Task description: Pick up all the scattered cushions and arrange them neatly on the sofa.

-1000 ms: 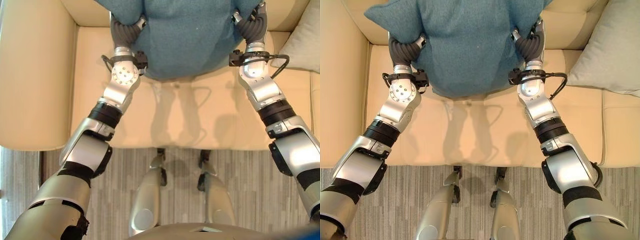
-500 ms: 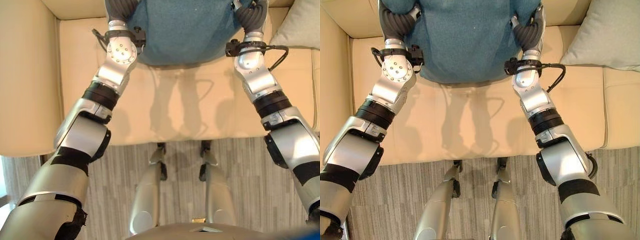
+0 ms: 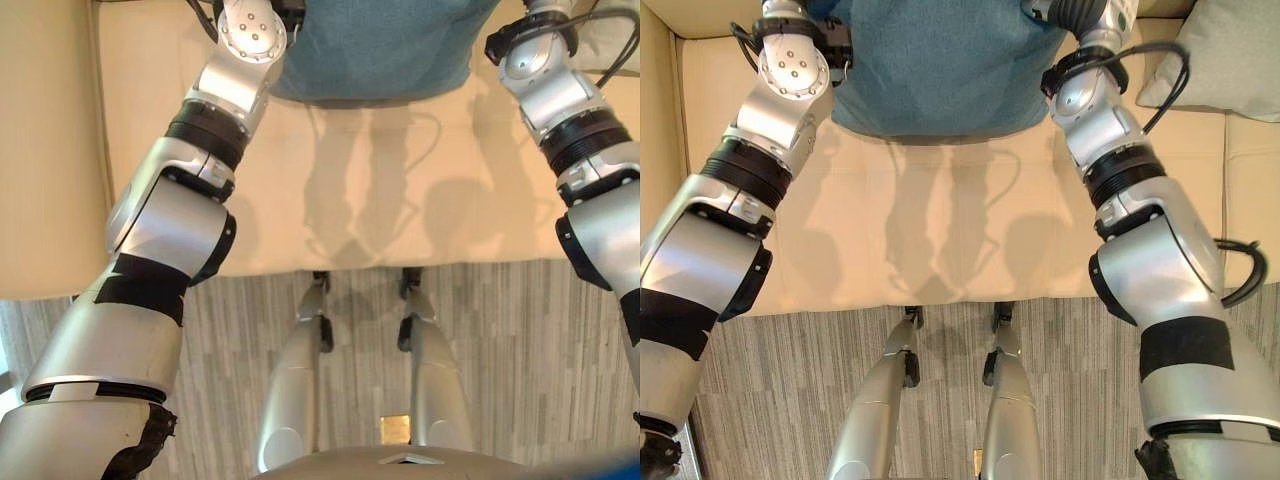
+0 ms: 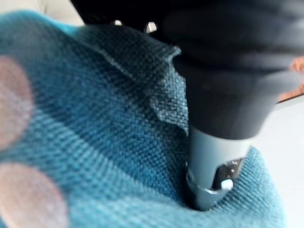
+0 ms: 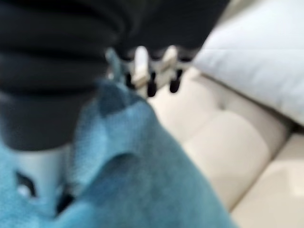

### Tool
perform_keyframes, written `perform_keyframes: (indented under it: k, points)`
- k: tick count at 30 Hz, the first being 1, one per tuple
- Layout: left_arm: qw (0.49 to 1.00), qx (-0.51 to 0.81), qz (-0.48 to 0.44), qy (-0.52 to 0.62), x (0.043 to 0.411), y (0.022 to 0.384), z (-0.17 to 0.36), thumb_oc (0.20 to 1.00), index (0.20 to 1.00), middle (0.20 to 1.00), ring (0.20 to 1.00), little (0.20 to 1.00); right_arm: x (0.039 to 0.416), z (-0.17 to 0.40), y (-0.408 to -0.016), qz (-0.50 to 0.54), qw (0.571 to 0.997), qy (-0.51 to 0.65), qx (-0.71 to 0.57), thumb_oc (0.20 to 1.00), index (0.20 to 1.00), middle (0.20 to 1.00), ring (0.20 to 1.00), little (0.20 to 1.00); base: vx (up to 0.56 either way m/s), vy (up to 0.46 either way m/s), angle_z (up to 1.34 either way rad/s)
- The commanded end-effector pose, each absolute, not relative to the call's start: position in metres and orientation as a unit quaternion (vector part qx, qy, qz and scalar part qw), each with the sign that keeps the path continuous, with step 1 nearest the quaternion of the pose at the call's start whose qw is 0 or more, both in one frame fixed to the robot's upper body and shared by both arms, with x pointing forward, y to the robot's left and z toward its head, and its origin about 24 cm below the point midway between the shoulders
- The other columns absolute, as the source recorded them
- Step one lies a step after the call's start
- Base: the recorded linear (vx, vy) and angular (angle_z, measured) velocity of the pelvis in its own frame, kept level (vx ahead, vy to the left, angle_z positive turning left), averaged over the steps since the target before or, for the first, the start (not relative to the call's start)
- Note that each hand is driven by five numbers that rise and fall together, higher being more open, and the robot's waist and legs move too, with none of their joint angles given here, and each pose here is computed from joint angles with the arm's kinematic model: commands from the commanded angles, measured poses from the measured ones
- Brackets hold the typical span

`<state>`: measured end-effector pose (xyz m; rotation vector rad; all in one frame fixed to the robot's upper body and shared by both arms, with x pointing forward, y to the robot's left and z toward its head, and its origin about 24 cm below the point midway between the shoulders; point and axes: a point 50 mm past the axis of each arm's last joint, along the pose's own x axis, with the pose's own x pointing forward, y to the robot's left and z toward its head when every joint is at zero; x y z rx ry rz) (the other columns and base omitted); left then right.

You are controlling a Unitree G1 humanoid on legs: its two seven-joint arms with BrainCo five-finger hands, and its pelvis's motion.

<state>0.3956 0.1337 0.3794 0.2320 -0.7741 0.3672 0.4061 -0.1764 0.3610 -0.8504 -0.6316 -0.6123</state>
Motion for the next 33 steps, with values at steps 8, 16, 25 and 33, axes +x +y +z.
perform_keyframes:
  k: [8,16,25,33]
  points:
    - [0.889,0.100,0.233,-0.381,0.383,0.189,0.420,1.000,1.000,1.000,1.000,1.000,0.389,0.395,-0.235,-0.372,0.774,-0.257,-0.442,1.000,1.000,1.000,1.000,1.000,0.00,0.000,0.00]
    - [0.872,0.127,0.280,-0.382,0.365,0.254,0.427,1.000,1.000,1.000,1.000,1.000,0.370,0.399,-0.287,-0.408,0.783,-0.238,-0.405,1.000,1.000,1.000,1.000,1.000,0.00,0.000,0.00]
    - [0.889,0.102,0.203,-0.399,0.359,0.268,0.351,1.000,1.000,1.000,1.000,1.000,0.357,0.329,-0.319,-0.326,0.828,-0.252,-0.380,1.000,1.000,1.000,1.000,1.000,0.02,-0.010,0.00]
    - [0.961,0.141,0.143,-0.190,0.318,0.282,0.153,1.000,1.000,1.000,1.000,1.000,0.301,0.127,-0.338,-0.213,0.907,-0.056,-0.359,1.000,1.000,1.000,1.000,1.000,0.08,-0.028,0.07]
